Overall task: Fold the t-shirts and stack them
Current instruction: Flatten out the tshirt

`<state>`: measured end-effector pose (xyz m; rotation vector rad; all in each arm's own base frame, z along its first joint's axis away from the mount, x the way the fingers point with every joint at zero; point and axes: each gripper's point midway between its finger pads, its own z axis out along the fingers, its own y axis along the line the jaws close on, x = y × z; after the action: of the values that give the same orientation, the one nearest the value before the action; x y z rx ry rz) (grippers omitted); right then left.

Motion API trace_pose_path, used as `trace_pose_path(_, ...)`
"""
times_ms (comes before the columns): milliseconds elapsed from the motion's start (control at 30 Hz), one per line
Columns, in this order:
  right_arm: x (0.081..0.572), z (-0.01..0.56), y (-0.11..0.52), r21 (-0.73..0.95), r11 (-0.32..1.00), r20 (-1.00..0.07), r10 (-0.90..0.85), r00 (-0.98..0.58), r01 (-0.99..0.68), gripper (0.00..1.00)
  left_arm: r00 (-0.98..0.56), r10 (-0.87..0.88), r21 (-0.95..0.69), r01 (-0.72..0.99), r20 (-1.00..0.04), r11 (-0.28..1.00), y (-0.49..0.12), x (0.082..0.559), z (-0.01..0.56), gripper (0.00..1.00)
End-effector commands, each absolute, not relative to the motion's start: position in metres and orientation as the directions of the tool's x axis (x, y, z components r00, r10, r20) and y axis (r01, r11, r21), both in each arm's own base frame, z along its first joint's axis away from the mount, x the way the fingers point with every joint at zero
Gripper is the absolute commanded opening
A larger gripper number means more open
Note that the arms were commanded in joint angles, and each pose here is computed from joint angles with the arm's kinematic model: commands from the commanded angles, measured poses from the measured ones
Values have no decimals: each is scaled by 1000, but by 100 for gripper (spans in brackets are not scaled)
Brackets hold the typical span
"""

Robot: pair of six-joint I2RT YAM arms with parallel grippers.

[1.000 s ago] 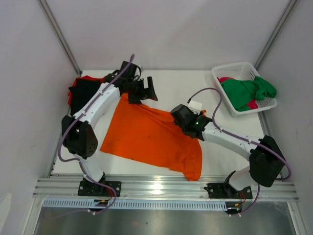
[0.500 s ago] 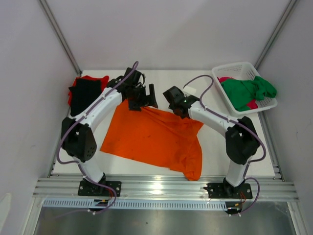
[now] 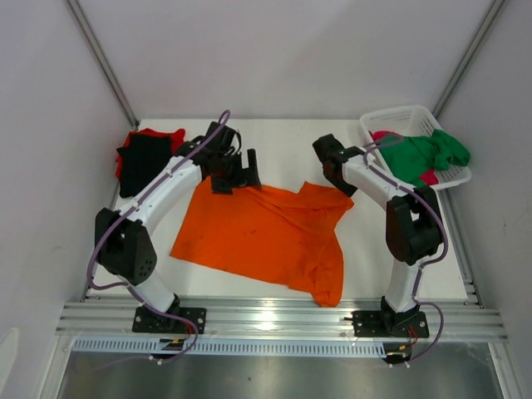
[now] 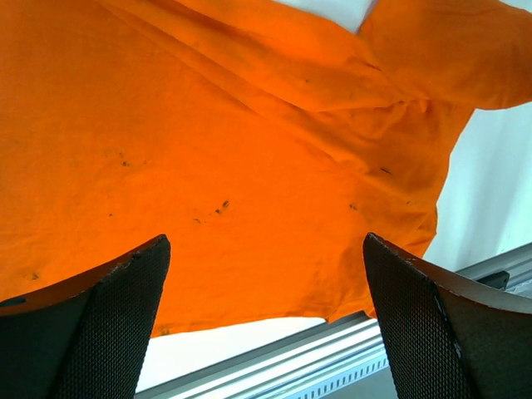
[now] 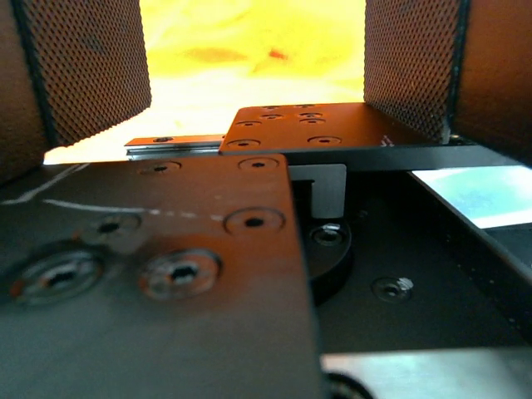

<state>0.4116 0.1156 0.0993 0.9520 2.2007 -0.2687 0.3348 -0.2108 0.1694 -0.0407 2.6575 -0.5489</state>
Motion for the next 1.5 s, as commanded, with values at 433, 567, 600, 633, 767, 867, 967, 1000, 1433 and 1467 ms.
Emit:
trace_pose_path(433,418,114,88,148,663,-687,603,-406,734,56,-893,-114,-354,54,-436,934,-202,331,182,99)
trace_pose_path(567,418,106,87,132,667,-678,601,-424,733,54,-885,-115,-355,59,-451,933,-201,331,190,99)
trace_pose_path(600,417,104,87,131,666,-675,603,-426,735,53,-883,-117,-355,58,-454,933,-200,331,193,100)
trace_pose_path(633,417,102,88,129,666,-672,603,-429,734,53,-882,-118,-352,57,-456,934,-200,331,193,100)
trace_pose_path(767,416,92,87,114,666,-658,607,-446,737,52,-878,-120,-353,59,-464,934,-199,330,197,99)
trace_pose_path(867,416,85,89,103,670,-648,606,-462,735,52,-878,-117,-348,59,-464,936,-197,329,198,100)
trace_pose_path(967,414,78,90,89,673,-639,604,-477,734,53,-873,-117,-348,64,-473,935,-196,328,203,100)
trace_pose_path(1000,414,77,91,89,674,-637,604,-478,734,53,-871,-118,-349,64,-477,935,-196,328,205,99)
trace_pose_path(1433,413,56,96,87,683,-606,614,-506,725,30,-855,-120,-341,69,-504,937,-192,328,220,100)
trace_pose_path(1467,413,56,97,88,687,-605,612,-509,721,25,-856,-120,-340,68,-503,938,-192,328,220,99)
